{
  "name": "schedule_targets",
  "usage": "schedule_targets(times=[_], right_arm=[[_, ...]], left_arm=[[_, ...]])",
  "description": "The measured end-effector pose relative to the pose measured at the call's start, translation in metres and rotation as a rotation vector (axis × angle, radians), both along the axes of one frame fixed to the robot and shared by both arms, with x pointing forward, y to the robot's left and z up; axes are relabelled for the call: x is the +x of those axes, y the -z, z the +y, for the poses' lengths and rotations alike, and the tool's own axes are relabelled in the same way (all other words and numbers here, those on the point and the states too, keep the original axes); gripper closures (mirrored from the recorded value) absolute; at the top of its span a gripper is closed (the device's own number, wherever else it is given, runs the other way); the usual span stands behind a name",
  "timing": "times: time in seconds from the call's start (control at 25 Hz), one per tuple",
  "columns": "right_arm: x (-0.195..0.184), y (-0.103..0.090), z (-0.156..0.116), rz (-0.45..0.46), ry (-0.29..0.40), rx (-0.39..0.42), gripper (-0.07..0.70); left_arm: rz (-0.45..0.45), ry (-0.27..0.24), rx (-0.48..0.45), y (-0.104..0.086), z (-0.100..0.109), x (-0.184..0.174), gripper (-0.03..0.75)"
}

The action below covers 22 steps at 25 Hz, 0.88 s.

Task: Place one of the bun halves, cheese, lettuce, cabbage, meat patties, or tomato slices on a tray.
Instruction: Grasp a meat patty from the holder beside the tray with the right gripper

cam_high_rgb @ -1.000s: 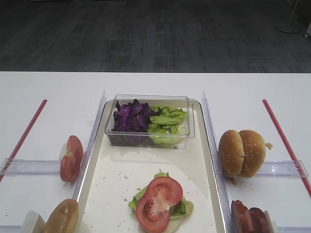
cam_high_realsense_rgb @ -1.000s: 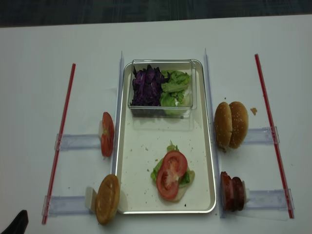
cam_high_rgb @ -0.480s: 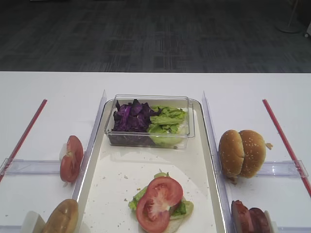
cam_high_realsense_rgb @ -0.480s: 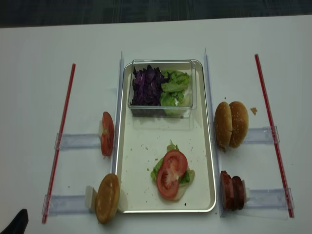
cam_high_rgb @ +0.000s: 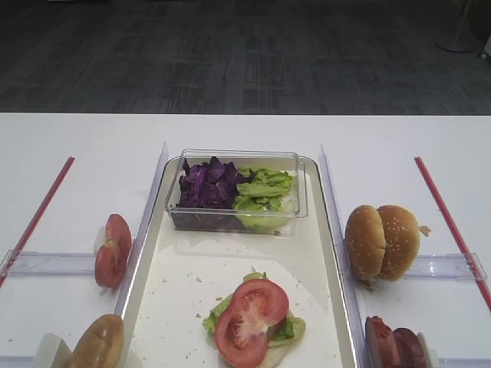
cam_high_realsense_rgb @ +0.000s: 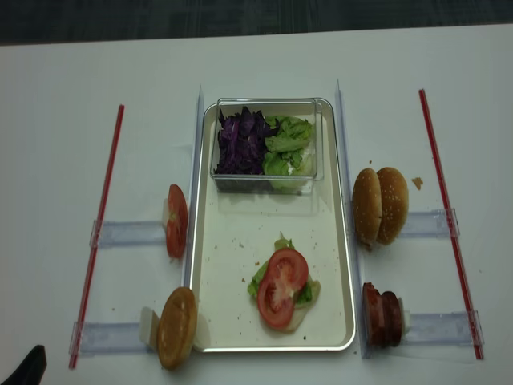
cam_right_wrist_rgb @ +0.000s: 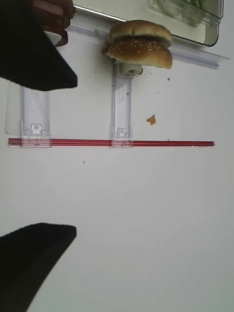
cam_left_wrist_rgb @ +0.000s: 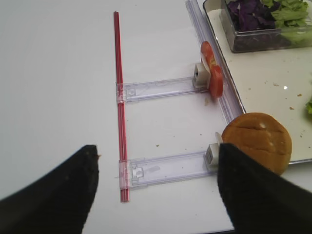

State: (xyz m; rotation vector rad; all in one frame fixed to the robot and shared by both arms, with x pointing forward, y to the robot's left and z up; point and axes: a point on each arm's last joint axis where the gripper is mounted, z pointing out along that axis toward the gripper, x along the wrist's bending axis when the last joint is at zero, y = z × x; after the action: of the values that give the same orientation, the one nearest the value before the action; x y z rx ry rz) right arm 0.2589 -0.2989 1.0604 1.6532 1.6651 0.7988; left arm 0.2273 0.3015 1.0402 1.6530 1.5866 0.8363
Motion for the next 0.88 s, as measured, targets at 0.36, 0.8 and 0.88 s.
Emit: schedule_targets(times=[0.36, 0.8, 0.88], right_arm=[[0.027, -0.023, 0.000, 0.070, -0.008, 0.018, 0.052], [0.073, -0.030, 0.008, 0.338, -0.044, 0.130, 0.052], [0.082, -0.028, 0.009, 0.404, -0.048, 0.140, 0.053]], left_arm=[[0.000, 0.004, 0.006, 0.000, 0.000, 0.000, 0.242], [0.000, 0.004, 0.006, 0.000, 0.000, 0.000, 0.242], [0.000, 0.004, 0.006, 0.000, 0.000, 0.000, 0.242]])
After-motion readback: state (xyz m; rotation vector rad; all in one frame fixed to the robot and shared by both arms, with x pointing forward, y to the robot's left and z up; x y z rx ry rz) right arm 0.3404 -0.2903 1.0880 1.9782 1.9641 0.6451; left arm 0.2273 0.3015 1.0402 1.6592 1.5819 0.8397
